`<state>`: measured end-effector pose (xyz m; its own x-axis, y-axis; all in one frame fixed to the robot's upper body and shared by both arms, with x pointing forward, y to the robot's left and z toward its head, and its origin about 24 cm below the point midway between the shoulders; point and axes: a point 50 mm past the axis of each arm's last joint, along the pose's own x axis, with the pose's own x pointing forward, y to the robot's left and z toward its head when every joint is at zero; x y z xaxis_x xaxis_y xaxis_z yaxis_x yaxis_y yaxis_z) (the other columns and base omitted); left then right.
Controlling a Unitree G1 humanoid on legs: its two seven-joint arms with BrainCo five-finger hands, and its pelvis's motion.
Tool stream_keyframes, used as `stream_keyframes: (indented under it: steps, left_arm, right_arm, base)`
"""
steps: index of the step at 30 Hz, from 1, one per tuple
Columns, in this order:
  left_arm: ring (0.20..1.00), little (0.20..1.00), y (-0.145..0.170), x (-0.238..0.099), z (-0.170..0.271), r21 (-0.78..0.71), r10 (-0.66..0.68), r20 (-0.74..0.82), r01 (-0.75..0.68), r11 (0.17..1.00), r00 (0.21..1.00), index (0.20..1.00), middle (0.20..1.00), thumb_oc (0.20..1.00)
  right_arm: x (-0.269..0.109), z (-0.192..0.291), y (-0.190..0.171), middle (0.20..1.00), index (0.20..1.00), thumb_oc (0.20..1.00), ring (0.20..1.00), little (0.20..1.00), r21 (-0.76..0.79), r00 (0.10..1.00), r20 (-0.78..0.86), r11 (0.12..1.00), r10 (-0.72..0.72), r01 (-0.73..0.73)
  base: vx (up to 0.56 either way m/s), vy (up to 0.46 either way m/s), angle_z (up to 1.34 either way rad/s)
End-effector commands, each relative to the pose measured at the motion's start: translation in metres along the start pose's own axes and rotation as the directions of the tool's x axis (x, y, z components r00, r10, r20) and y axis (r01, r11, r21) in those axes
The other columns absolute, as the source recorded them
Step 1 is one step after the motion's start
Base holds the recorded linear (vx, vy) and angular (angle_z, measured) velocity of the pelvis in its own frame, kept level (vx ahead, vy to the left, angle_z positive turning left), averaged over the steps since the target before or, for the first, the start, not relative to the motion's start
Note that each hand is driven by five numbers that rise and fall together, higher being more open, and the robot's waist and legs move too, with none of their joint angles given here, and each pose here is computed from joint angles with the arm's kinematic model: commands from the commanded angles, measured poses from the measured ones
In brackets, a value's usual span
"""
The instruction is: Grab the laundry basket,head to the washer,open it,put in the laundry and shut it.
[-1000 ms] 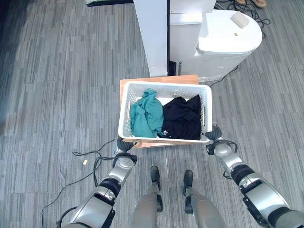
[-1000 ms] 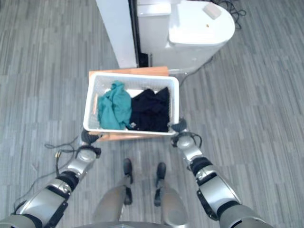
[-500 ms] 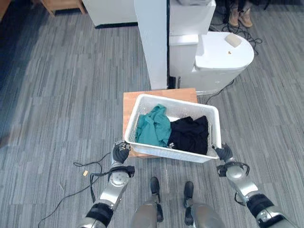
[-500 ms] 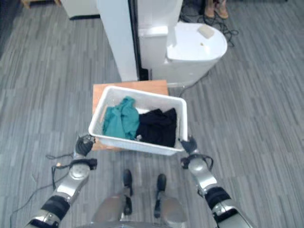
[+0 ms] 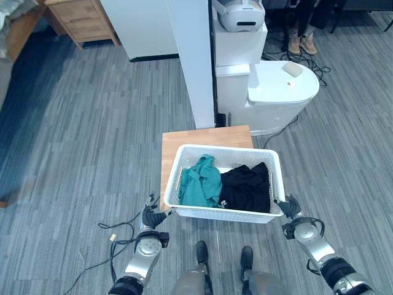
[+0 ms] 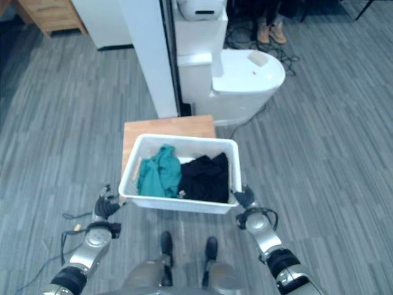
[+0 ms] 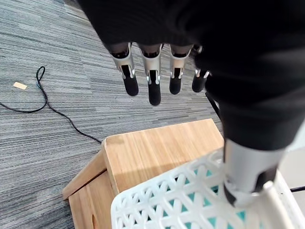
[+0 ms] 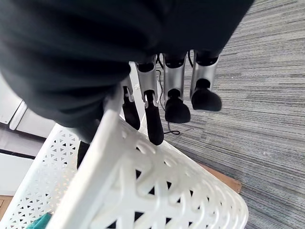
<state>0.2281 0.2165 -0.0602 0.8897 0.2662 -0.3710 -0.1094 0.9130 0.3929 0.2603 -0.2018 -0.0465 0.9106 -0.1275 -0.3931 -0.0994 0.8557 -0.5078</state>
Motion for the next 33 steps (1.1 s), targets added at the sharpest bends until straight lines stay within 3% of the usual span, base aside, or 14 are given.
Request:
stream_keyframes:
  steps: [1, 6, 14, 19, 25, 33]
  left_arm:
    - [1.000, 1.000, 0.023, 0.010, 0.019, -0.038, 0.061, 0.081, -0.058, 0.998, 0.995, 1.000, 1.000, 1.000]
    - [1.000, 1.000, 0.028, 0.021, 0.046, -0.025, 0.092, 0.163, -0.090, 0.996, 0.982, 1.000, 1.000, 1.000]
    - [1.000, 1.000, 0.000, 0.032, 0.064, 0.008, 0.064, 0.172, -0.066, 0.998, 0.983, 1.000, 1.000, 1.000]
    - [1.000, 1.000, -0.004, 0.030, 0.089, 0.036, 0.026, 0.278, -0.038, 0.999, 0.960, 1.000, 1.000, 1.000]
    - [1.000, 1.000, 0.019, 0.021, 0.065, 0.123, 0.034, 0.253, -0.067, 0.990, 0.967, 1.000, 1.000, 1.000]
    - [1.000, 1.000, 0.051, 0.002, 0.049, 0.120, 0.056, 0.253, -0.089, 0.989, 0.966, 1.000, 1.000, 1.000]
  right_arm:
    - [0.005, 0.053, 0.011, 0.200, 0.200, 0.200, 0.200, 0.200, 0.067, 0.972, 0.231, 0.996, 0.041, -0.058]
    - [0.007, 0.058, 0.015, 0.200, 0.200, 0.200, 0.200, 0.200, 0.051, 0.969, 0.239, 0.996, 0.065, -0.080]
    - [0.006, 0.064, 0.033, 0.200, 0.200, 0.200, 0.200, 0.200, 0.030, 0.963, 0.242, 0.991, 0.116, -0.127]
    - [0.010, 0.067, 0.031, 0.200, 0.200, 0.200, 0.200, 0.200, 0.016, 0.966, 0.235, 0.993, 0.108, -0.115]
    - [0.011, 0.052, 0.017, 0.200, 0.200, 0.200, 0.200, 0.200, 0.041, 0.981, 0.187, 0.997, 0.060, -0.069]
    - [0.010, 0.041, -0.001, 0.200, 0.200, 0.200, 0.200, 0.200, 0.050, 0.987, 0.161, 0.999, 0.013, -0.021]
  base:
    - [0.00, 0.000, 0.00]
    - [-0.01, 0.011, 0.05]
    - [-0.03, 0.007, -0.03]
    - [-0.02, 0.007, -0.12]
    - [0.02, 0.009, -0.03]
    - [0.00, -0.004, 0.09]
